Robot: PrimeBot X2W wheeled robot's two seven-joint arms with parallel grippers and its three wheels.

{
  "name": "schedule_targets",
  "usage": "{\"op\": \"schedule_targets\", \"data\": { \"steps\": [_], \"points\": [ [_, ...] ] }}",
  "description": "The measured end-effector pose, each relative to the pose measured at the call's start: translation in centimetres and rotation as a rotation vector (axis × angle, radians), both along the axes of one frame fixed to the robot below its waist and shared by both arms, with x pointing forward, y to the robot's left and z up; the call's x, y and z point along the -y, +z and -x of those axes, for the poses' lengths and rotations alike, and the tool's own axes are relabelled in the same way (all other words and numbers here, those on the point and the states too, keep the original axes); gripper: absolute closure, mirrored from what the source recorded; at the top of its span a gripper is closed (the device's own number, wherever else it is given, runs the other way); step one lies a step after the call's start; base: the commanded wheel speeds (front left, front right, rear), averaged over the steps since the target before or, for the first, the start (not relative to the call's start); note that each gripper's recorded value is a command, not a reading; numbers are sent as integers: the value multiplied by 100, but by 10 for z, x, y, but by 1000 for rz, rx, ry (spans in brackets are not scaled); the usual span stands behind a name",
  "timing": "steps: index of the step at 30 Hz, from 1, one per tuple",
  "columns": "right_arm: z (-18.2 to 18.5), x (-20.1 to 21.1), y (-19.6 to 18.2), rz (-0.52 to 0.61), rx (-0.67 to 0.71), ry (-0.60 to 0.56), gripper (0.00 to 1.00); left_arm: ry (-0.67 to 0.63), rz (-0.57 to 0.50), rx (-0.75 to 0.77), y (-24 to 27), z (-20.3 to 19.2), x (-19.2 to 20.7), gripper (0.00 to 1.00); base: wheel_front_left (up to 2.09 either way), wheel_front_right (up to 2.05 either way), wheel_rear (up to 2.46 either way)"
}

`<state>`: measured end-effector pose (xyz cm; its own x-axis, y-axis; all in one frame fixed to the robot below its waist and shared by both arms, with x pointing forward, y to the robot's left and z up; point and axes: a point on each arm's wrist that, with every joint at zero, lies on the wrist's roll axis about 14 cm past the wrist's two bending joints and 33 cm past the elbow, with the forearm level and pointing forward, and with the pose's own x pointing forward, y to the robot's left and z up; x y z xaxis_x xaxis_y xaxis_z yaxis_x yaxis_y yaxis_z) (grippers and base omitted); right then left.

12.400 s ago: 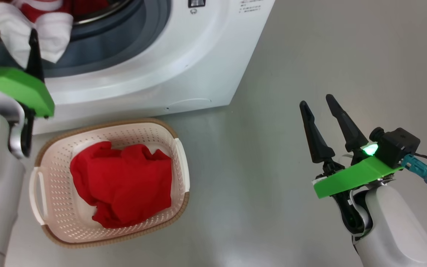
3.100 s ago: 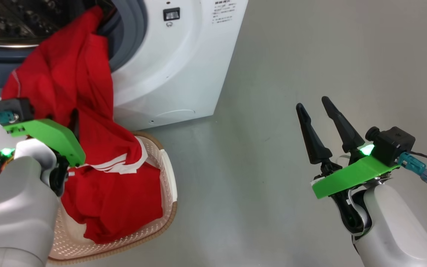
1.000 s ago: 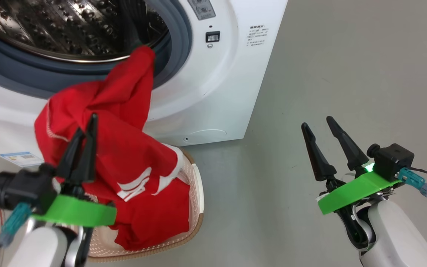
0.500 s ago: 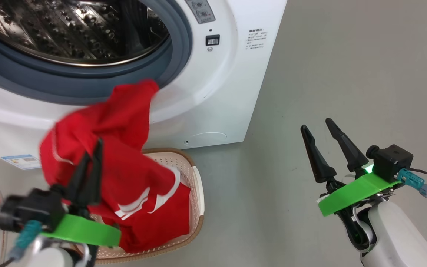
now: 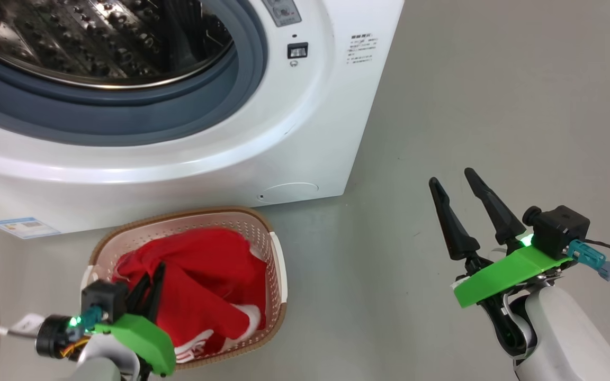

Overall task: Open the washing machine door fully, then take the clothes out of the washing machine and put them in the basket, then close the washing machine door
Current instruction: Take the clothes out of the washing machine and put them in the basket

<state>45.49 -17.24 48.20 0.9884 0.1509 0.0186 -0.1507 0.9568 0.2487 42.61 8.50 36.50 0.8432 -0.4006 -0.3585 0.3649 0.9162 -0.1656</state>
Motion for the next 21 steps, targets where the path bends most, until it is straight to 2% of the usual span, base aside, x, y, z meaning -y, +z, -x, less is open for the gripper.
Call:
{"op": "schedule_targets", "data": {
  "steps": [18,19,20,21],
  "points": [
    [3,13,-10,7,-29,-37,0,-37,-102,-276,-73,2,11,100,0,0,0],
    [2,13,-10,7,-27,-38,0,-34,-92,-287,-74,2,15,80,0,0,0],
    [0,14,-9,7,-24,-39,0,-30,-82,-298,-75,3,19,35,0,0,0],
    [-1,14,-8,7,-20,-40,0,-28,-77,-307,-77,4,21,0,0,0,0]
  ]
}}
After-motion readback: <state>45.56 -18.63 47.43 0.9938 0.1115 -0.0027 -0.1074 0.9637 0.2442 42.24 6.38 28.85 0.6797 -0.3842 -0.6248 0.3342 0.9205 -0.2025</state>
